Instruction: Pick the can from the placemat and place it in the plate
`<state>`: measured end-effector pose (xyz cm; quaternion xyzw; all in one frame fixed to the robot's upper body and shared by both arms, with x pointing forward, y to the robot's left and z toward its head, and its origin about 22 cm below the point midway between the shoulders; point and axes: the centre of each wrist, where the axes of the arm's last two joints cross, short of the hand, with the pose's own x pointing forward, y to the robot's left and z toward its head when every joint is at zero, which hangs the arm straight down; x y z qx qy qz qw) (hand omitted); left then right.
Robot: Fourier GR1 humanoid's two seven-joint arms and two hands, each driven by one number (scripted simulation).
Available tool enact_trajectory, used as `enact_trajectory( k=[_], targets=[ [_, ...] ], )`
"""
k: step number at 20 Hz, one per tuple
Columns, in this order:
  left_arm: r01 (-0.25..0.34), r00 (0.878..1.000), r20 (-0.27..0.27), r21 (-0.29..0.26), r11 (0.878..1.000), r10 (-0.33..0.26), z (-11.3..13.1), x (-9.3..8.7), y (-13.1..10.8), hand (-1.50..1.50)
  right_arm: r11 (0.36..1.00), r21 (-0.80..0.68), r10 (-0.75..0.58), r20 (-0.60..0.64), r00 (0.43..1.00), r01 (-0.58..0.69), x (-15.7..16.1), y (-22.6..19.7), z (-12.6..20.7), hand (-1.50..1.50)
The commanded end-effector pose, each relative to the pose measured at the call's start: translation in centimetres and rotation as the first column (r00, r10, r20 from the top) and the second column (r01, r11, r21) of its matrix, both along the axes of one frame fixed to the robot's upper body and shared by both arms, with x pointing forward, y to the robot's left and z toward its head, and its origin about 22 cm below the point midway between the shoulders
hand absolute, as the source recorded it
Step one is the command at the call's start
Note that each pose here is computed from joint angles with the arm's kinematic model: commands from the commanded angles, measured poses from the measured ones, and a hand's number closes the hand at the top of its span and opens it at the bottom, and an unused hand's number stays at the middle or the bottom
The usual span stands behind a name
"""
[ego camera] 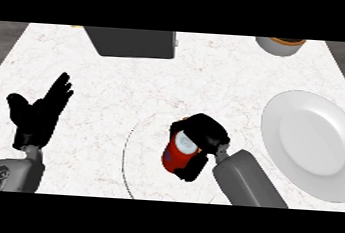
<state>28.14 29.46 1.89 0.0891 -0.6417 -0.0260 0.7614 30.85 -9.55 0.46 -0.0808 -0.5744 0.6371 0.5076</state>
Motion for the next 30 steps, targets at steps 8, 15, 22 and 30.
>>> enact_trajectory(
  k=[8, 15, 22, 30],
  targets=[
    [0.010, 1.000, -0.021, 0.001, 1.000, -0.010, -0.9, -0.3, -0.4, 0.00, 0.622, 0.252, -0.760, 0.422, 0.495, 0.741, 2.0, -2.0, 5.4, 1.50],
    [0.009, 1.000, -0.006, -0.010, 1.000, -0.009, 0.1, 0.1, 0.6, 0.00, 0.368, 0.428, -0.841, 0.531, 0.100, 0.825, 1.1, -2.2, 9.5, 1.50],
    [0.027, 1.000, 0.004, 0.021, 0.999, -0.028, 0.6, 1.7, -1.0, 0.00, 0.203, 0.485, -0.912, 0.410, -0.016, 0.851, -1.4, -7.7, 9.2, 1.50],
    [0.025, 1.000, 0.014, -0.003, 1.000, -0.025, 0.4, 0.1, -1.0, 0.00, 0.073, 0.501, -0.911, 0.385, -0.146, 0.863, -3.0, -17.1, 8.8, 1.50]
  ],
)
